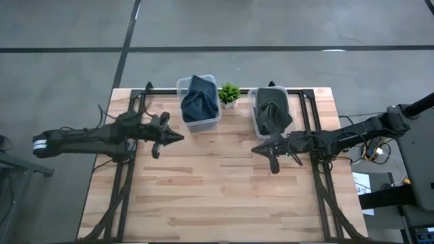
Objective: Pick & Place hat
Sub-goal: Return to Home Position
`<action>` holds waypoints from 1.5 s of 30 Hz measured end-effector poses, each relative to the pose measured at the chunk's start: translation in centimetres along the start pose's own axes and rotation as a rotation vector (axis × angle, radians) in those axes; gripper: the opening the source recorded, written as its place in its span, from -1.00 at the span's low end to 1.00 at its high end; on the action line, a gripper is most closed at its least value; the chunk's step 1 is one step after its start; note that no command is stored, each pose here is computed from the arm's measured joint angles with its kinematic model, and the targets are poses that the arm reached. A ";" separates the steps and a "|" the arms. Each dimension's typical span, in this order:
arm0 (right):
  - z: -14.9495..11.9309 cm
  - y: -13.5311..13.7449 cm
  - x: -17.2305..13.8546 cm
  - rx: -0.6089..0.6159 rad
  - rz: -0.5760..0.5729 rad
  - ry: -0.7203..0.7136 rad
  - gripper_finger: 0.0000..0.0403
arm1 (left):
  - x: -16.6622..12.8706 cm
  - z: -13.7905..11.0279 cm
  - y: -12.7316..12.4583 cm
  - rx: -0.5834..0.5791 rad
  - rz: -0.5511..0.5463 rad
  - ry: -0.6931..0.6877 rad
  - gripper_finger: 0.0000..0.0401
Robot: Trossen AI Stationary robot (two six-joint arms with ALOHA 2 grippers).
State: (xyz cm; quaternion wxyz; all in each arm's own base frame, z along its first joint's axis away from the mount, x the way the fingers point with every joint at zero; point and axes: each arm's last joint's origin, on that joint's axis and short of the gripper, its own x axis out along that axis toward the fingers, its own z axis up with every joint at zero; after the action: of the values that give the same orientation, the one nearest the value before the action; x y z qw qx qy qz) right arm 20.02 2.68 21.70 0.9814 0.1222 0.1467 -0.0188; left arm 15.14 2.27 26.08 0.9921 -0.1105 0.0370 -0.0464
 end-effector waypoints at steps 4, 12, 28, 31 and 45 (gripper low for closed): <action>-1.7 -0.4 -0.5 0.016 0.031 -0.037 -0.96 | -0.4 -2.4 0.3 -0.037 -0.035 -0.083 -0.99; -3.9 -1.3 -2.2 -0.035 0.113 -0.193 -0.96 | -1.6 -4.3 0.3 0.018 -0.051 -0.138 -0.99; -5.9 -2.2 -5.0 -0.155 0.145 -0.342 -0.96 | -4.5 -3.7 -0.7 0.090 -0.070 -0.250 -0.99; -5.9 -2.2 -5.2 -0.176 0.142 -0.344 -0.96 | -4.9 -3.7 -0.9 0.088 -0.072 -0.258 -0.99; -6.0 -1.8 -5.5 -0.227 0.191 -0.339 -0.96 | -6.7 -3.9 -1.5 0.149 -0.098 -0.292 -0.99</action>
State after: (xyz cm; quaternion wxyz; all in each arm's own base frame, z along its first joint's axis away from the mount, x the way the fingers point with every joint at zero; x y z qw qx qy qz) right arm 12.95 2.41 17.30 0.9968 0.0194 -0.0314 0.0704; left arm 7.99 0.66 22.99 0.9889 -0.0437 -0.1166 -0.0806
